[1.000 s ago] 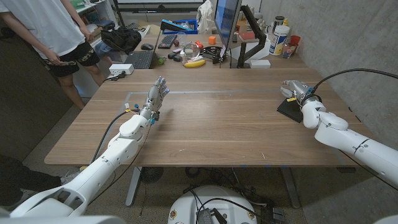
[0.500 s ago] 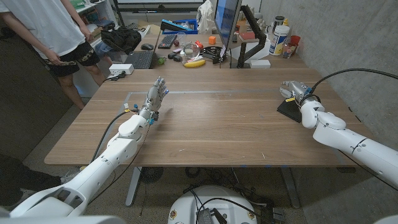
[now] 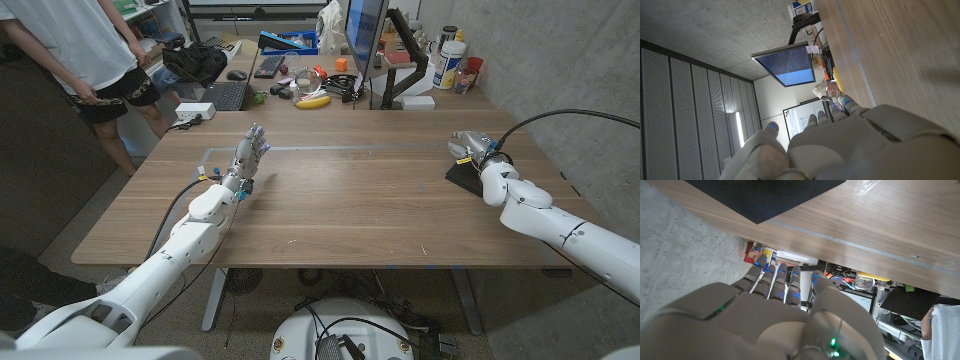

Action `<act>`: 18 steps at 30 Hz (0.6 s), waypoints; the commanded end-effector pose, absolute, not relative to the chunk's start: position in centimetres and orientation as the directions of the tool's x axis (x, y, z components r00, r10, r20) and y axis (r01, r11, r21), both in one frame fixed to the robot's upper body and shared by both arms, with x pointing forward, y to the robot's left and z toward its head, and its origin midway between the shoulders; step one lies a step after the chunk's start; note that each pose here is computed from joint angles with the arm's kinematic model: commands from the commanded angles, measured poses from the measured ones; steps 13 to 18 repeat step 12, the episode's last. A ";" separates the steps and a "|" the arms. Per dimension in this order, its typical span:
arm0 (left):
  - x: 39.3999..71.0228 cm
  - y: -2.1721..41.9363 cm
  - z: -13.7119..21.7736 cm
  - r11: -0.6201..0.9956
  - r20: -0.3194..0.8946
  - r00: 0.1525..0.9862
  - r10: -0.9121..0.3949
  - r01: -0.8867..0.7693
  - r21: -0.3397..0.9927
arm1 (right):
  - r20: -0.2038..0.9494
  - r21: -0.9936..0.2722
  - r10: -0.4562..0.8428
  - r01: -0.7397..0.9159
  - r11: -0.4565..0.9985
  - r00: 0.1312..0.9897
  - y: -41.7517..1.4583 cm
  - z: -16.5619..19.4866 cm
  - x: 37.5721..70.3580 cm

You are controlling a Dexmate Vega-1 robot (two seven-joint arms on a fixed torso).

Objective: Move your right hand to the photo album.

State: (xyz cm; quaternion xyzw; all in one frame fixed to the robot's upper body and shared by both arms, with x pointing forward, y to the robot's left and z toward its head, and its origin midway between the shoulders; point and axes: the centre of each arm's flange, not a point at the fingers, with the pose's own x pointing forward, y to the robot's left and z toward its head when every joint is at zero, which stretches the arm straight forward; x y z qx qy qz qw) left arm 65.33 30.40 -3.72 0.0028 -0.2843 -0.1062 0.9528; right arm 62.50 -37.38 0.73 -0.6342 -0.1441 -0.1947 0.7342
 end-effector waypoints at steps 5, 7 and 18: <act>65.1 30.8 -3.9 0.977 0.536 0.818 -0.208 0.203 0.069 | 0.445 -0.886 -0.106 0.455 0.090 0.889 -36.7 0.4 62.7; 65.1 30.8 -3.9 0.977 0.536 0.818 -0.207 0.202 0.069 | 0.443 -0.888 -0.106 0.452 0.089 0.890 -36.7 0.3 62.8; 65.0 30.8 -3.9 0.978 0.537 0.819 -0.204 0.196 0.072 | 0.443 -0.887 -0.102 0.452 0.091 0.891 -36.6 0.3 63.0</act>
